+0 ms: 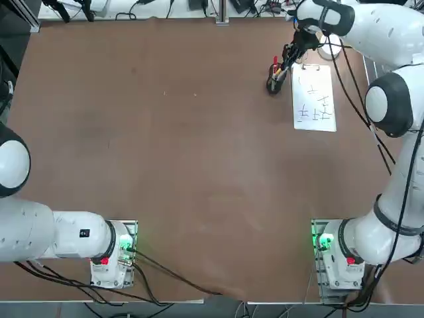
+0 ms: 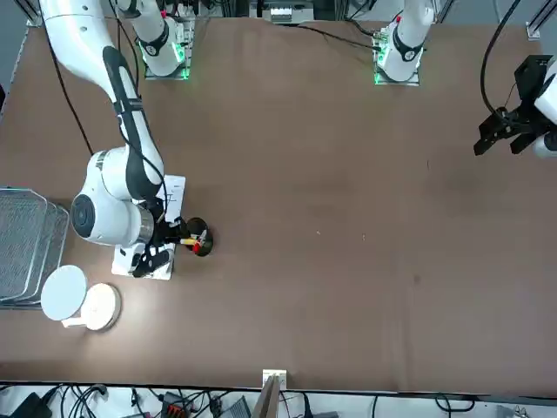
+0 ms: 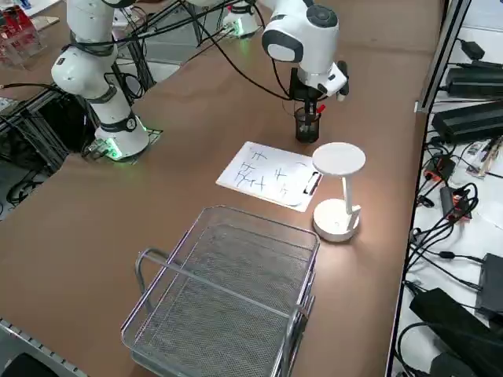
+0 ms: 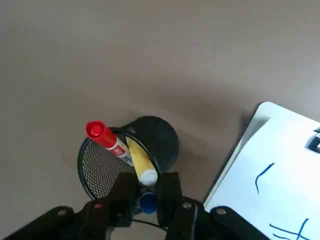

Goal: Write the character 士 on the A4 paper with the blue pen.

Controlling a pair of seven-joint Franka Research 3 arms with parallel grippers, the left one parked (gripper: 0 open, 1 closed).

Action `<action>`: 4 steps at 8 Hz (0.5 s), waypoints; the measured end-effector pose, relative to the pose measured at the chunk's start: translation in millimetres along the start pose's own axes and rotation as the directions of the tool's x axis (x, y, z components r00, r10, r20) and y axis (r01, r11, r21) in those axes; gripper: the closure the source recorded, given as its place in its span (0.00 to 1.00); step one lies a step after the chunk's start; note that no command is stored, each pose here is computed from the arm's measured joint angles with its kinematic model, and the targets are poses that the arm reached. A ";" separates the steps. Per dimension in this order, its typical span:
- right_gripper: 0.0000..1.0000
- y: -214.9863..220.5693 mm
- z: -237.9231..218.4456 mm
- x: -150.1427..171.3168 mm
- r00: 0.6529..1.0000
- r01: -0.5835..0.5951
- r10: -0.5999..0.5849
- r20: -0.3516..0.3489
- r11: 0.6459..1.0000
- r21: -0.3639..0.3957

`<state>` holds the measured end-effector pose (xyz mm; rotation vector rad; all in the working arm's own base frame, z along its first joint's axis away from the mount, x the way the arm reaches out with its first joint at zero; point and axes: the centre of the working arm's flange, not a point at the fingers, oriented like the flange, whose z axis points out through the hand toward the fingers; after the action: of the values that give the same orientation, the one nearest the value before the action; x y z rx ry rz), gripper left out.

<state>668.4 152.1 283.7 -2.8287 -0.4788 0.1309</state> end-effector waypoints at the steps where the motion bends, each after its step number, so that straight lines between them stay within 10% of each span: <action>1: 0.79 -1.2 -0.7 -0.1 1.000 -0.003 0.003 0.000 1.000 0.009; 4: 0.79 -2.6 -2.4 -1.1 1.000 -0.004 0.004 0.012 1.000 0.018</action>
<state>666.9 153.6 286.8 -2.8129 -0.4722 0.1521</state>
